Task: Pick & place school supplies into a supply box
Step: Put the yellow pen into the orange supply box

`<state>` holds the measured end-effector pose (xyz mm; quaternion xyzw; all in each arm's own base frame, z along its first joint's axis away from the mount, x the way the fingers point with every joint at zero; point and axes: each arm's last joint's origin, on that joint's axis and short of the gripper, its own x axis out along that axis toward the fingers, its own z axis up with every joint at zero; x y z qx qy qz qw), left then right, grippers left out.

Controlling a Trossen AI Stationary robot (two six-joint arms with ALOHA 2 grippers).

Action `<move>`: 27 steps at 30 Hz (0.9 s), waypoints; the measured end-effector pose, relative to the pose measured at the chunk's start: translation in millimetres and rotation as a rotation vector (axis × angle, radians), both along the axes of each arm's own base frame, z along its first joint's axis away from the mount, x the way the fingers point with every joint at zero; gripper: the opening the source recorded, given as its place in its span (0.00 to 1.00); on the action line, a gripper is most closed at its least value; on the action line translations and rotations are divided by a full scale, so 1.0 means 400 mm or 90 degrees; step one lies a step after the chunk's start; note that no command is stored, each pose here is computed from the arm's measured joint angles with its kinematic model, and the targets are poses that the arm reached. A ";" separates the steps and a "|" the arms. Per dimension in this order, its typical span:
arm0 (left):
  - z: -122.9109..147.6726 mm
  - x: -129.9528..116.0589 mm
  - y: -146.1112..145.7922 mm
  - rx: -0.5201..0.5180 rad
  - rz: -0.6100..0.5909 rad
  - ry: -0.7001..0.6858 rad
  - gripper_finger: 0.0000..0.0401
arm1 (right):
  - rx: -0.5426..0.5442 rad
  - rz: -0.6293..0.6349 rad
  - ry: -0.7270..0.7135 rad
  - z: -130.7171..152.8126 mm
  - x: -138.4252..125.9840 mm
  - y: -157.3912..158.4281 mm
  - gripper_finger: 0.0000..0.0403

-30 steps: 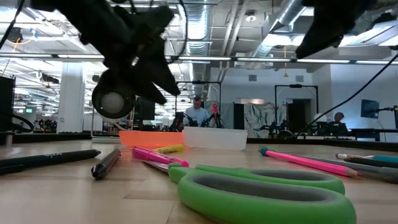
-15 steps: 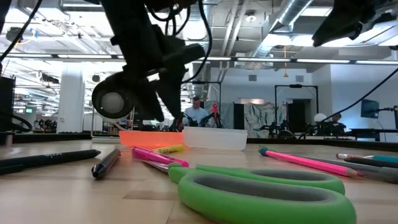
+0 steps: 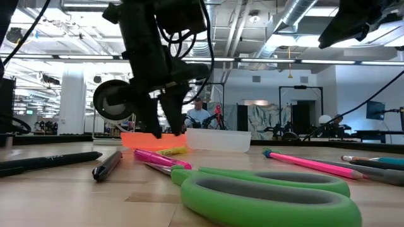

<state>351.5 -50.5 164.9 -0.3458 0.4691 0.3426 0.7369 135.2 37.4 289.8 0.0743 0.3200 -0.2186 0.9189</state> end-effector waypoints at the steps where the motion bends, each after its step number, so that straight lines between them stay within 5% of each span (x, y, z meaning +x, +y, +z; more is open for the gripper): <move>1: -0.006 0.003 -0.002 0.000 0.001 0.000 0.43 | -0.001 0.000 0.003 -0.001 -0.001 0.000 0.27; 27: -0.061 0.015 -0.017 0.003 0.015 0.025 0.43 | -0.020 -0.010 0.018 -0.004 -0.006 -0.005 0.27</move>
